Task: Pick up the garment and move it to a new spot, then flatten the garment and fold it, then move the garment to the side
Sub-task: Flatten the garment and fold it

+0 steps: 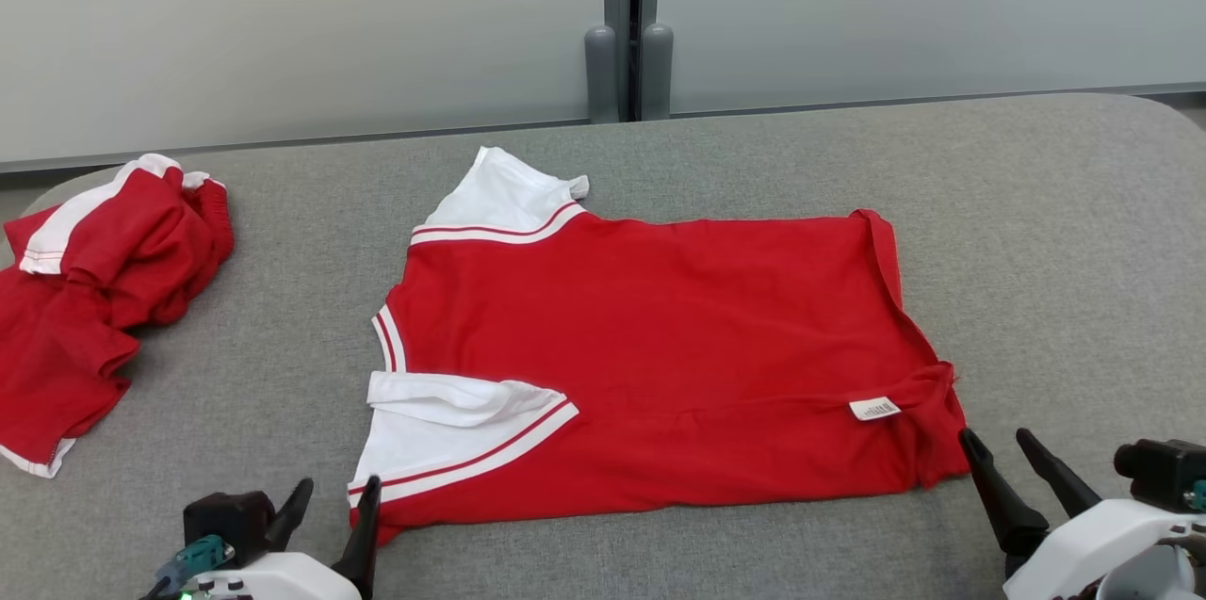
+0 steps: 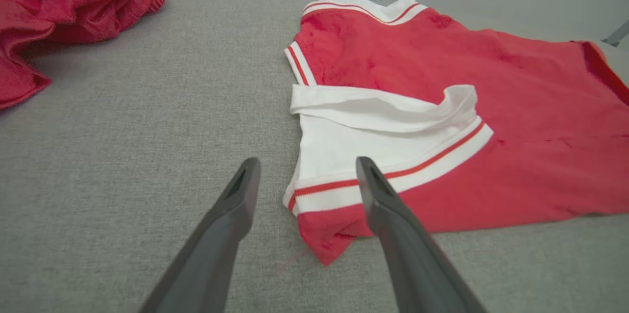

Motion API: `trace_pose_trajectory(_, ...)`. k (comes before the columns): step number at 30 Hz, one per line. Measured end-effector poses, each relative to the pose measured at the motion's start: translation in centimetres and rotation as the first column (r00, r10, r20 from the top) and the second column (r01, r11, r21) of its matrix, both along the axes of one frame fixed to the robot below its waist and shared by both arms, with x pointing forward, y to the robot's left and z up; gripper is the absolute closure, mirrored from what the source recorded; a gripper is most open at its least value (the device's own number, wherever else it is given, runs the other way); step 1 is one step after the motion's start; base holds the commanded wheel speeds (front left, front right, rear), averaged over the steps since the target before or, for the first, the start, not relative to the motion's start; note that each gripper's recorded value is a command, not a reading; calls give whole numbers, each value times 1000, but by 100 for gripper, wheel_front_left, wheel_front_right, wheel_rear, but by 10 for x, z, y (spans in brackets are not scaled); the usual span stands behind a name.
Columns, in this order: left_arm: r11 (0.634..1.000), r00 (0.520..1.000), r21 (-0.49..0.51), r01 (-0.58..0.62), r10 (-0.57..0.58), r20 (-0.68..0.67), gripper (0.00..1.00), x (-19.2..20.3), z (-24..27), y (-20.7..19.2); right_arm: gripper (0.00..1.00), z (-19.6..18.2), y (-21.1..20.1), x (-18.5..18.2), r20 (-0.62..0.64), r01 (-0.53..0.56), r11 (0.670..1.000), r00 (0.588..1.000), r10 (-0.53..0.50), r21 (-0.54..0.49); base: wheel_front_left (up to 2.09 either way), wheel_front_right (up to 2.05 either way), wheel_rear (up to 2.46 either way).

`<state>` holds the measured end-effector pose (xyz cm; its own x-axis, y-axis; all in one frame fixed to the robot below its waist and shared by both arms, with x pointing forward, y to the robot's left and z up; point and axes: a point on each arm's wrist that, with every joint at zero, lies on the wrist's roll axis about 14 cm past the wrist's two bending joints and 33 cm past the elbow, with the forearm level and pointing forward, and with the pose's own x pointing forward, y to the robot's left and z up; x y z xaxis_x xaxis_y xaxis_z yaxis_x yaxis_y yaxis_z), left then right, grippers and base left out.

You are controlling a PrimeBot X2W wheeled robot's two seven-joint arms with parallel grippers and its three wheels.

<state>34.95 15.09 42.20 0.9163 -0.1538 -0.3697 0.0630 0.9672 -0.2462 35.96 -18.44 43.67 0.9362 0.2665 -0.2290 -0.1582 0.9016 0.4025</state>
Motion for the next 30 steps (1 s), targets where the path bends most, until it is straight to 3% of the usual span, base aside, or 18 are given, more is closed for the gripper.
trace_pose_trajectory(14,996,959,13,90,-83,-272,0,-26,-49,-5,0,-52,20,-1,-244,-76,995,968,60,-57,0,0,0)
trace_pose_trajectory(23,993,946,-9,120,-117,-302,0,-25,-53,-12,0,-57,25,-3,-282,-93,994,957,74,-53,0,0,0)
trace_pose_trajectory(25,991,945,-14,130,-128,-300,0,-23,-53,-15,7,-57,25,-3,-286,-95,994,955,76,-52,0,0,0)
trace_pose_trajectory(26,991,944,-18,136,-135,-300,0,-22,-53,-17,44,-57,26,-3,-289,-97,994,954,78,-52,0,0,0)
trace_pose_trajectory(27,990,943,-21,143,-142,-301,17,-21,-53,-19,54,-57,26,-3,-290,-97,994,954,78,-52,0,0,0)
trace_pose_trajectory(28,988,941,-23,150,-150,-302,52,-20,-53,-21,58,-58,26,-3,-292,-98,994,953,79,-51,0,0,0)
trace_pose_trajectory(29,987,940,-24,157,-157,-304,81,-19,-53,-22,73,-57,27,-3,-291,-99,994,953,80,-51,0,0,0)
trace_pose_trajectory(30,987,940,-24,159,-159,-303,100,-18,-53,-22,96,-57,27,-2,-289,-101,994,954,82,-50,0,0,0)
